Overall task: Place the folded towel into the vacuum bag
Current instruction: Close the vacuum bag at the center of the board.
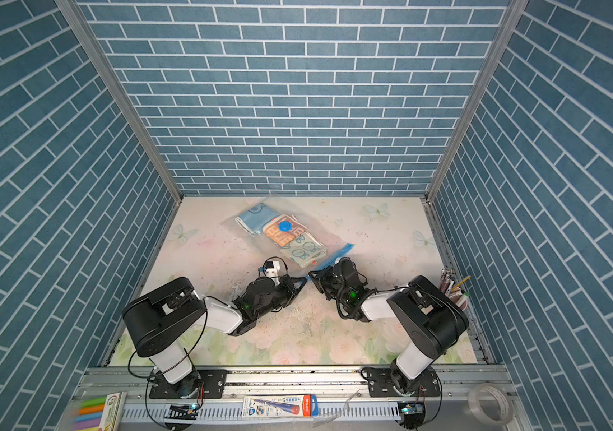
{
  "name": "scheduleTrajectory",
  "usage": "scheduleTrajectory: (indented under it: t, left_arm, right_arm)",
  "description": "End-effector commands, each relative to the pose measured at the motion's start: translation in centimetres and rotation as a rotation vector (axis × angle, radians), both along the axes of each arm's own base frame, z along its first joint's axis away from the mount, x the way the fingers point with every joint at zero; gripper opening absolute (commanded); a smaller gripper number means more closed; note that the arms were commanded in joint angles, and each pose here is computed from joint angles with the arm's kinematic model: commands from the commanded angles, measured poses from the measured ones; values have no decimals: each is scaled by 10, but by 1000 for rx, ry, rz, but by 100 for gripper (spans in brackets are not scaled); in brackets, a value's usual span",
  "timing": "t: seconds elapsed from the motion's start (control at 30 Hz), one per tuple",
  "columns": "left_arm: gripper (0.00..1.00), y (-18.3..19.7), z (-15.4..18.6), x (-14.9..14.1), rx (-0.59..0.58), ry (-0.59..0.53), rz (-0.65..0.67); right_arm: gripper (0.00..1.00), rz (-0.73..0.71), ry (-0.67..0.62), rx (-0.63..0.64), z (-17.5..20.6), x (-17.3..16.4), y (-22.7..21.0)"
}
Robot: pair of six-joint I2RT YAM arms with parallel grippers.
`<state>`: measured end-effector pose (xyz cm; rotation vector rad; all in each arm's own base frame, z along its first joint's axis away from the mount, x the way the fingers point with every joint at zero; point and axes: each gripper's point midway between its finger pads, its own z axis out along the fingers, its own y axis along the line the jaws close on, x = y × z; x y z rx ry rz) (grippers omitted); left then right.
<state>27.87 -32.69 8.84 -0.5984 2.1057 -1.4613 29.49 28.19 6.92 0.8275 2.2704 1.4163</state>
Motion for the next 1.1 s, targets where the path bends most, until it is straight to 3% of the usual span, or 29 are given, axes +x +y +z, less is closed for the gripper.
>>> scheduleTrajectory:
  t: [0.0,1.07]
  left_arm:
    - [0,2,31,-5,-59,-88,-20]
    - [0,33,48,-20,4,-109,-1]
  right_arm:
    - [0,-449,110,-360,-72,25,-117]
    - [0,-598,150,-456,-95,22,-163]
